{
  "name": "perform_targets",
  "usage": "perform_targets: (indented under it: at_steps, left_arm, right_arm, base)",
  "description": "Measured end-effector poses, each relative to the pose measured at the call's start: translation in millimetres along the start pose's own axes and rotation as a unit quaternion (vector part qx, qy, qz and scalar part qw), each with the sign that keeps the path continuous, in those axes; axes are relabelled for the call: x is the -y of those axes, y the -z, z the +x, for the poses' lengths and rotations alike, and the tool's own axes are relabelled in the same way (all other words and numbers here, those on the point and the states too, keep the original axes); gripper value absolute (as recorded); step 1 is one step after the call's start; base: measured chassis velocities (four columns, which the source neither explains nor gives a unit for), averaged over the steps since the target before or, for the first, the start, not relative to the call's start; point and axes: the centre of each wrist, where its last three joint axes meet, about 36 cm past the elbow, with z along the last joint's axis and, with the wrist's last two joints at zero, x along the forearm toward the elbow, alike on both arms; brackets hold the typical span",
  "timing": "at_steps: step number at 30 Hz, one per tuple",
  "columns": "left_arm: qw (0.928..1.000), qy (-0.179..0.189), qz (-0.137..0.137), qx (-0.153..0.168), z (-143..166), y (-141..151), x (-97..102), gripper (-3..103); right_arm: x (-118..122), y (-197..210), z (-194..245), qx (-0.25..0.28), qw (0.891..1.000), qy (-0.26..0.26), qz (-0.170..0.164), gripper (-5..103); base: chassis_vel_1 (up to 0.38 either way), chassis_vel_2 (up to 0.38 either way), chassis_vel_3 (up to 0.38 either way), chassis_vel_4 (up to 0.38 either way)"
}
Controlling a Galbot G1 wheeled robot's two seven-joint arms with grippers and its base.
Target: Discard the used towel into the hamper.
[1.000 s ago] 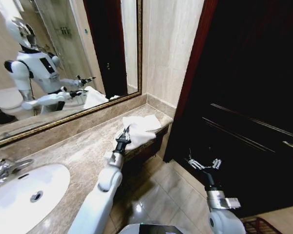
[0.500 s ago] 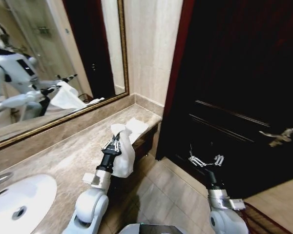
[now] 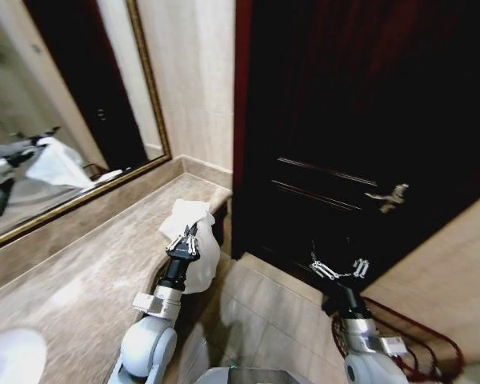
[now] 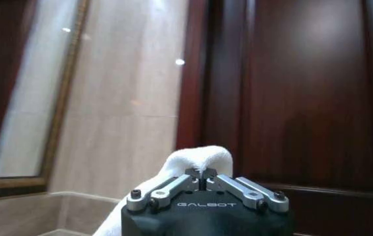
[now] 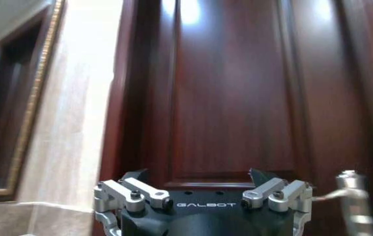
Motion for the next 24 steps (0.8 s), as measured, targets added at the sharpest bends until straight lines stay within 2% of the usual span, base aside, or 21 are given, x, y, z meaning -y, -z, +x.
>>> perform_targets:
  at_steps: [24]
  left_arm:
    - [0.9981,-0.059,0.001,0.02,2,-1,-1.4,0]
  right_arm:
    - [-7,-13,14,0.002,1.0,0.023,-0.005,100]
  base:
    - [-0.123,-0.119,-0.119,-0.125]
